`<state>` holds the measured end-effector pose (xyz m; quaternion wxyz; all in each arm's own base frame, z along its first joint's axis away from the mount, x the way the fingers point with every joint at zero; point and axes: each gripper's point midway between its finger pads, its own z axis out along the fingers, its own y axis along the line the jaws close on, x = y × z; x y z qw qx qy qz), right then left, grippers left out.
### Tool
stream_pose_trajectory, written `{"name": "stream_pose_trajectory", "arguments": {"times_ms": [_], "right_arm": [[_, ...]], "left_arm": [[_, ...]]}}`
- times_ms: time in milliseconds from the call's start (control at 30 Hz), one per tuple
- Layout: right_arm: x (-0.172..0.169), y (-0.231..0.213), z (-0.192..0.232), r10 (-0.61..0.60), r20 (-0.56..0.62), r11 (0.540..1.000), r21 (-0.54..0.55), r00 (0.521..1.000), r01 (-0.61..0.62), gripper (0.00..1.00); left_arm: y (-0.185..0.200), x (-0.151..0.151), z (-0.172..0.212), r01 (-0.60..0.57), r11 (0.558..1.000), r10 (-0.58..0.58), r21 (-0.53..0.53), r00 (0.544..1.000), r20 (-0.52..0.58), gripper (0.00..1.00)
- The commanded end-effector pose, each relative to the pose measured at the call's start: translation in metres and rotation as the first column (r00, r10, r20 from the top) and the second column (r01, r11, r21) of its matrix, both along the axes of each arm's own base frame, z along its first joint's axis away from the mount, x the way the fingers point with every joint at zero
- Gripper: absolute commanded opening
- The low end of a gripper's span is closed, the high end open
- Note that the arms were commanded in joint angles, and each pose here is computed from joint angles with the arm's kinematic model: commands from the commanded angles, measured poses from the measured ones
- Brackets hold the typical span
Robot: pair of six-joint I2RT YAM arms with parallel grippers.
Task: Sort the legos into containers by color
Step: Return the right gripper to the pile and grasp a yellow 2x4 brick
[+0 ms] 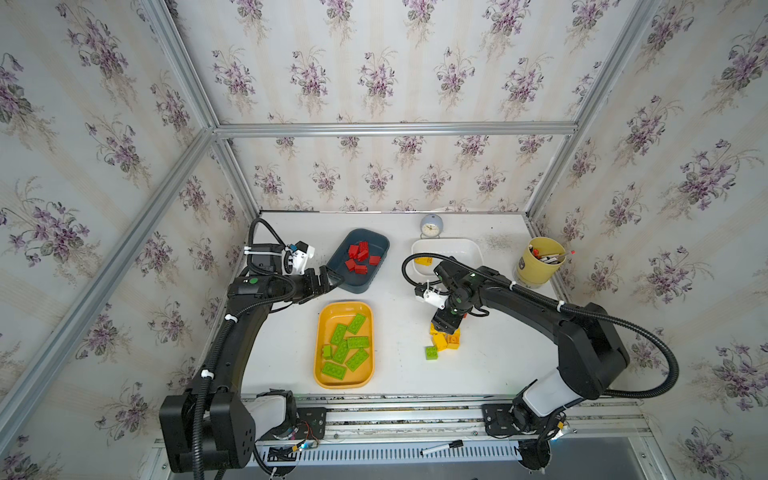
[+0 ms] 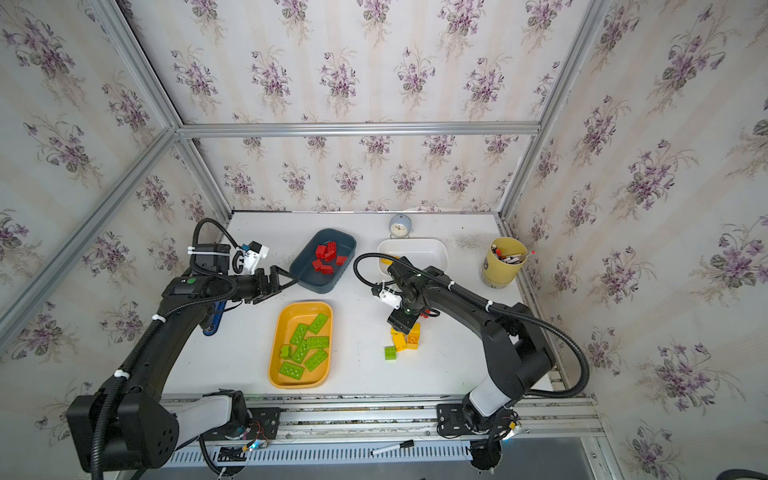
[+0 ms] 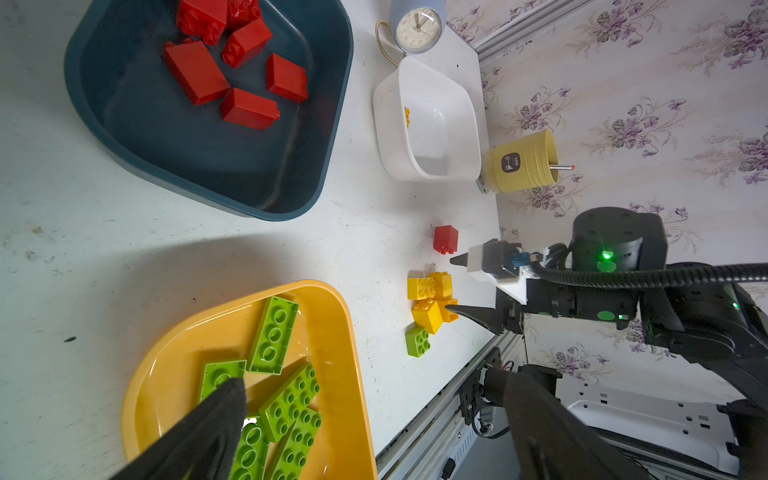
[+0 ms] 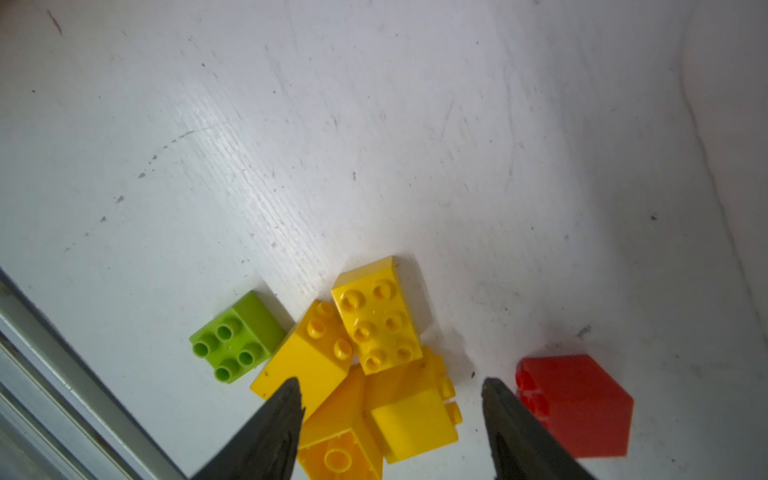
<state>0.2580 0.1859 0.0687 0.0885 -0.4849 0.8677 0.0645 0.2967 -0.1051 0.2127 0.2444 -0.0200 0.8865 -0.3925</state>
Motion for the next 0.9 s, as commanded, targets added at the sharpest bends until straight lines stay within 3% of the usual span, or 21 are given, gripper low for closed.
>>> {"name": "stream_pose_trajectory", "arguments": {"times_ms": [0,200,467,867], "right_arm": [[0.010,0.011,-0.002,0.056,0.008,0.998,0.024,0.998,-0.056,0.69],[0.013,0.020,-0.017,0.063,-0.030,0.997,0.037,0.998,-0.062,0.66],[0.010,0.008,-0.040,0.076,-0.034,0.994,-0.080,0.997,-0.078,0.63],[-0.002,-0.007,-0.049,0.067,-0.074,0.986,-0.150,0.995,-0.078,0.59]], "left_arm": [[-0.002,-0.002,0.002,0.020,1.000,-0.020,-0.004,1.000,0.016,0.99],[-0.002,-0.001,-0.003,0.023,1.000,-0.023,-0.006,1.000,0.000,0.99],[-0.003,-0.001,-0.004,0.027,1.000,-0.027,-0.010,1.000,-0.003,0.99],[-0.002,-0.005,-0.009,0.028,1.000,-0.028,-0.006,1.000,-0.011,0.99]]}}
